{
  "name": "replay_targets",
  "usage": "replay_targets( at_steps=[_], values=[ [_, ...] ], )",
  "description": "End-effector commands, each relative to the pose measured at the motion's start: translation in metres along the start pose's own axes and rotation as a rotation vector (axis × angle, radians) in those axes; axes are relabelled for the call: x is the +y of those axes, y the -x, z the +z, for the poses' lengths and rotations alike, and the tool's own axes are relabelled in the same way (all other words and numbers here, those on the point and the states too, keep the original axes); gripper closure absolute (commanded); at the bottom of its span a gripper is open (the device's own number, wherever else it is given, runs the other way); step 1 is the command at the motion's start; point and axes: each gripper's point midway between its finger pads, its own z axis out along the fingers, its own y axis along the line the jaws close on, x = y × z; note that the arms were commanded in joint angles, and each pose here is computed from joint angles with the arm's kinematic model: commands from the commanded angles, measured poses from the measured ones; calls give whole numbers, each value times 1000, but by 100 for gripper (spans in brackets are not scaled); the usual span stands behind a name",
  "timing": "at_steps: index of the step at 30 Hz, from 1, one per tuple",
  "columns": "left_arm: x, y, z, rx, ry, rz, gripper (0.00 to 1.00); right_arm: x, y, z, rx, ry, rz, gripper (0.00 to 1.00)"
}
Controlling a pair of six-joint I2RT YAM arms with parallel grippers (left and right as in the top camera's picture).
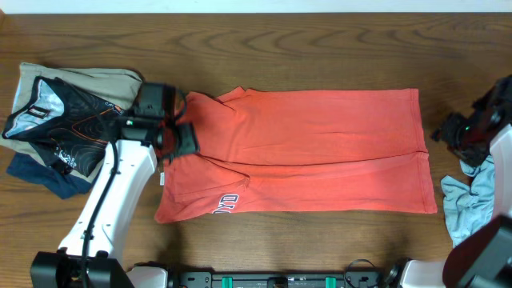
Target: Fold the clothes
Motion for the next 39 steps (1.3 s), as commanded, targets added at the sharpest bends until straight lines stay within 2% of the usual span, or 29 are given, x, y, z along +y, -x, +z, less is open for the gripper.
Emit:
replay_targets(
  at_steps=[1, 6, 10, 17, 24, 33, 37, 39],
  values=[
    [-15, 26, 1, -36, -50, 57, 29, 31, 0, -15, -20, 167, -119, 28],
    [-48, 77, 12, -90, -143, 114, 28, 34, -12, -12, 23, 167, -169, 27],
    [-78, 108, 29, -77, -219, 153, 28, 36, -14, -10, 32, 168, -174, 28],
    [-108, 132, 87, -30, -223, 210, 28, 39, -21, -10, 57, 167, -182, 29],
    [-117, 125, 140, 16, -242, 234, 29, 39, -24, -10, 68, 162, -185, 31],
    [-130, 103, 165, 81, -268, 253, 30, 38, -25, -10, 71, 157, -184, 32],
    [-137, 83, 172, 140, -258, 276, 40, 38, -25, -10, 70, 154, -185, 32],
    [-138, 79, 174, 145, -247, 283, 50, 37, -25, -9, 70, 150, -185, 32]
  ],
)
